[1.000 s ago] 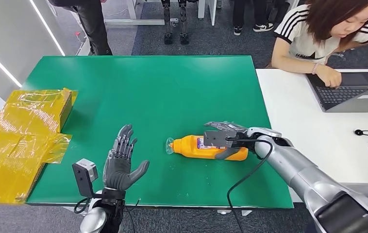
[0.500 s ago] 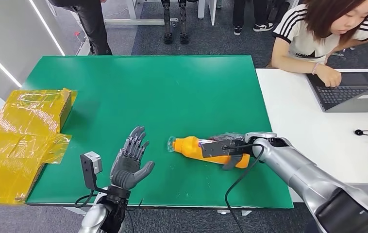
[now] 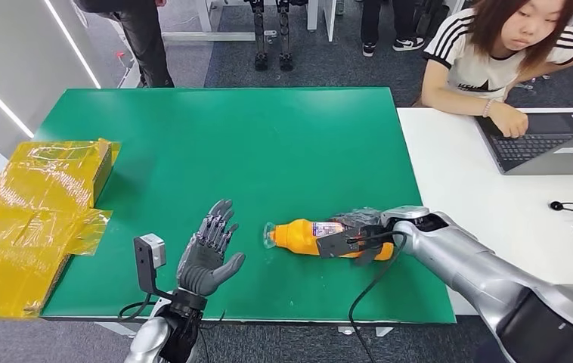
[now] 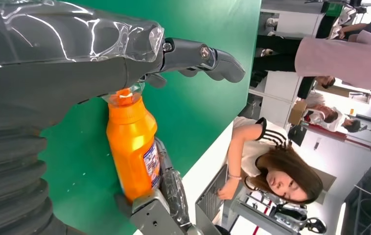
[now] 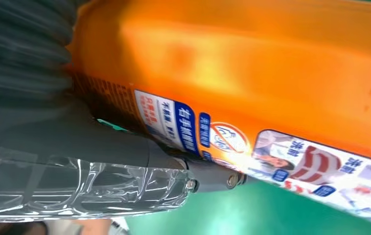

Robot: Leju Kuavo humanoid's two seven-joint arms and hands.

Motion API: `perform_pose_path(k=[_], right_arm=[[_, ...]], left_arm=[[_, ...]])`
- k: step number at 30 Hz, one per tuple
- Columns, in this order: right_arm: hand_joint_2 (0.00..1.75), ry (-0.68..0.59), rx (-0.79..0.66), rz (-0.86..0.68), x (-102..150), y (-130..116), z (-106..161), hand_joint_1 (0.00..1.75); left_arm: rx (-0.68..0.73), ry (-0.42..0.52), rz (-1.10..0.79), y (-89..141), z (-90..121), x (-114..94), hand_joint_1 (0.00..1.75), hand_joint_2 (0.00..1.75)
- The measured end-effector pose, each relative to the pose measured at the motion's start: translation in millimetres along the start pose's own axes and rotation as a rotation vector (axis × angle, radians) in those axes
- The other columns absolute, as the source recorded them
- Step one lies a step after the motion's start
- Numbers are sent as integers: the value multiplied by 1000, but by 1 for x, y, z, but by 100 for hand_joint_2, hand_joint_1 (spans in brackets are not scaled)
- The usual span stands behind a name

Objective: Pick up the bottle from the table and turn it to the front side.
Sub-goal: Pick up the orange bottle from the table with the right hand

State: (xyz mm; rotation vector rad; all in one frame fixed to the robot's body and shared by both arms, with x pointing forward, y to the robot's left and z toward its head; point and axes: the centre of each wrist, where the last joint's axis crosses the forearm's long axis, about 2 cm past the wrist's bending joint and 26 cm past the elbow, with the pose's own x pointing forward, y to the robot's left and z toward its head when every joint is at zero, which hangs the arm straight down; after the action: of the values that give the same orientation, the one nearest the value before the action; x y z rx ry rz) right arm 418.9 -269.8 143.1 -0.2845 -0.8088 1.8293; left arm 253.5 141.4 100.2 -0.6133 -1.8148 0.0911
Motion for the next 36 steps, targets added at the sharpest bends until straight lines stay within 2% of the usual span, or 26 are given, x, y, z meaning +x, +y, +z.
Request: perform_pose_path(k=[6,10,17,21,24,27,29,32,36], right_arm=[[175,-13,-47,-36,-6,13,-2,175],[175,-56,-59,-117,-13,21,0,175],[175,-238,-149,-411,-32,46,9,175],[175,-339,-227,-557,-33,68,8,175],[175,-478,-350,-755,-18,109,3,175],[175,-590,-484,-949,16,152,-1,175],[175,-615,-567,-1033,40,173,0,175],[175,-620,-659,-1075,67,182,4,175],[175,-683,-769,-1104,83,167,10,175]], left_arm=[[3,-1,-2,0,3,-2,0,175],[9,-12,-9,0,4,-2,0,175],[44,-27,-30,2,12,-5,0,175],[61,-34,-40,3,15,-6,0,175],[89,-34,-40,6,18,-6,0,175],[112,-27,-40,10,21,-3,0,175],[110,-28,-55,10,23,-1,0,175],[82,-40,-91,8,21,3,0,175],[-4,-59,-85,3,6,12,0,175]])
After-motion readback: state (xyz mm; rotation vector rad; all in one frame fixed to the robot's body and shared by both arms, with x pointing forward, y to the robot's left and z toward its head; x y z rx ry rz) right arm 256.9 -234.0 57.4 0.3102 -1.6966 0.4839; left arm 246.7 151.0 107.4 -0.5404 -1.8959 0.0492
